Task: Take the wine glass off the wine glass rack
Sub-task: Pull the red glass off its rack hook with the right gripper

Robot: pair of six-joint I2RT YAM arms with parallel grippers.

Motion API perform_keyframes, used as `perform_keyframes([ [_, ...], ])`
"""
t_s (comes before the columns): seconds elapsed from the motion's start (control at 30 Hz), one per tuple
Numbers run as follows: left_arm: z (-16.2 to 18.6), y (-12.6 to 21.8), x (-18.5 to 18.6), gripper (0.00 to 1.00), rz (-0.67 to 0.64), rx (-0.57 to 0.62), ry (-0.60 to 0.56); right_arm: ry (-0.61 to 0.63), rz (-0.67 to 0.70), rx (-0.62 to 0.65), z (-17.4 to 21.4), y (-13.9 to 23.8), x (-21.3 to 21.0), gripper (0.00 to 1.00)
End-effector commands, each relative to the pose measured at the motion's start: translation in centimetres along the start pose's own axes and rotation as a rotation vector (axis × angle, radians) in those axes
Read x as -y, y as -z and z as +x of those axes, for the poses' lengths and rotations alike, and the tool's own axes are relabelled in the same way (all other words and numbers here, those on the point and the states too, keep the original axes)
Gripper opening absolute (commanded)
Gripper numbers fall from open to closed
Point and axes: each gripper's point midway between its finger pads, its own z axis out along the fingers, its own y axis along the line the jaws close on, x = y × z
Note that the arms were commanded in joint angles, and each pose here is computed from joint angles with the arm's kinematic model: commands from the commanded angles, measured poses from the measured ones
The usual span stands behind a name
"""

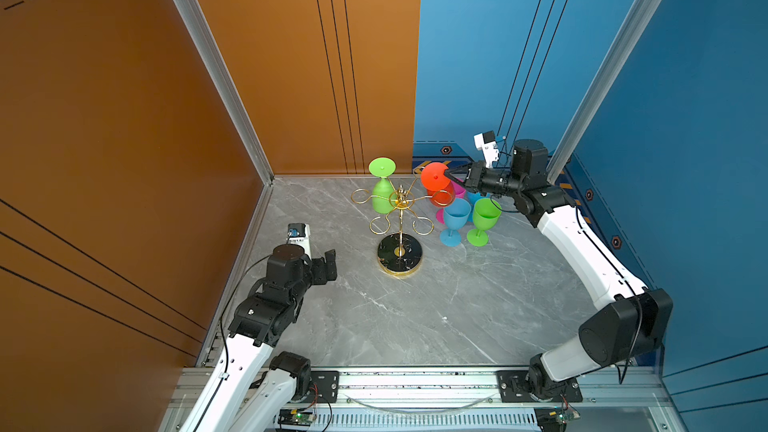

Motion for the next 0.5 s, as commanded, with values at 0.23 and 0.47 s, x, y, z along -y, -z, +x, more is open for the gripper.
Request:
perform_keyframes([
  [0.23,0.0,-0.2,0.8,0.94,0.052,0.001,0.017,0.056,0.054,0.037,-0.3,3.5,-0.5,0.00],
  [0.47,0.1,-0.4,1.2,0.94,0.077,-0.008,0.018,0.083,0.121,0.059,0.1,5.6,-0.2,0.00],
])
